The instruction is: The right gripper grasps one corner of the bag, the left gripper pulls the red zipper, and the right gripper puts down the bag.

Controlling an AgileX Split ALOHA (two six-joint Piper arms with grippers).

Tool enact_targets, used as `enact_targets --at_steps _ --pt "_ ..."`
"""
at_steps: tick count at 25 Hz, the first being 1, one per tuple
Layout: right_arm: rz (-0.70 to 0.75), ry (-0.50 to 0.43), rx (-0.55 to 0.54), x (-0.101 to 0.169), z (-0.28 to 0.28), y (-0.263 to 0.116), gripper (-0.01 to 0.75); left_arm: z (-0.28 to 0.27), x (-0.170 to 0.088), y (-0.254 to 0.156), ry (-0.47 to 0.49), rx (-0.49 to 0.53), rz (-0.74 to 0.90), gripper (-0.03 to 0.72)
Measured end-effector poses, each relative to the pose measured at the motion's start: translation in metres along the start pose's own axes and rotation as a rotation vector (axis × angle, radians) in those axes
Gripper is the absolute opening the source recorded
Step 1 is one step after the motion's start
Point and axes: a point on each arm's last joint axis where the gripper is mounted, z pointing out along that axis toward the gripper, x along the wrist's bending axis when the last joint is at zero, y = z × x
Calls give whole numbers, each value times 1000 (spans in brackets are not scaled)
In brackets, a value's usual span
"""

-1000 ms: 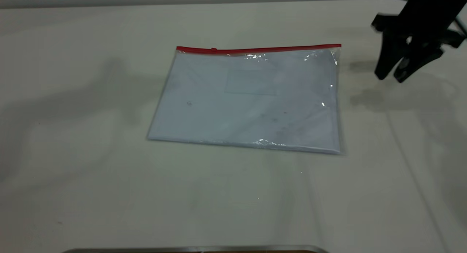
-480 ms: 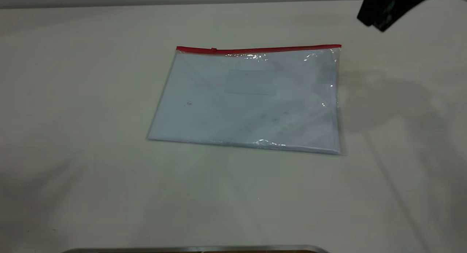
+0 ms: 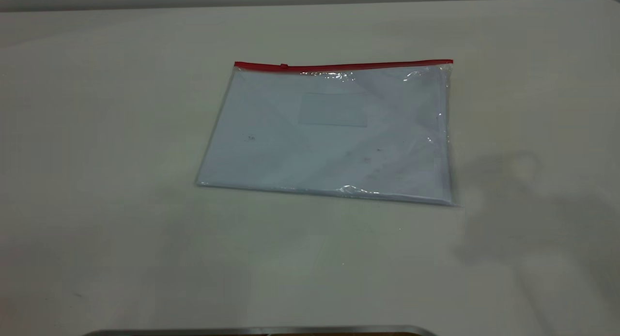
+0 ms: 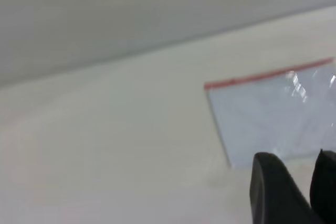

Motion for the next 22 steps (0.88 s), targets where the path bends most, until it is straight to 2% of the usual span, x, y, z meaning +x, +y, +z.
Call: enact_targets --at_steps 4,10,13,15,17,19,22 --pt "-79 -64 -136 25 -45 -55 267 20 -1 -50 20 86 -37 288" --pt "-128 -249 -382 46 -78 -170 296 56 -3 -108 11 227 -56 382" --pt "-99 -356 -579 46 -76 -232 334 68 -3 -125 8 274 -71 388" --pt "-53 -407 -747 43 -70 -264 339 74 -3 -130 7 300 -82 388" --pt "-23 -445 -754 35 -56 -276 334 75 -3 -132 6 306 -86 388" --pt "-10 -459 -678 27 -40 -276 326 76 -2 -133 13 312 -84 388" --pt "-37 -468 -736 25 -40 -269 316 82 1 -140 50 345 -68 388"
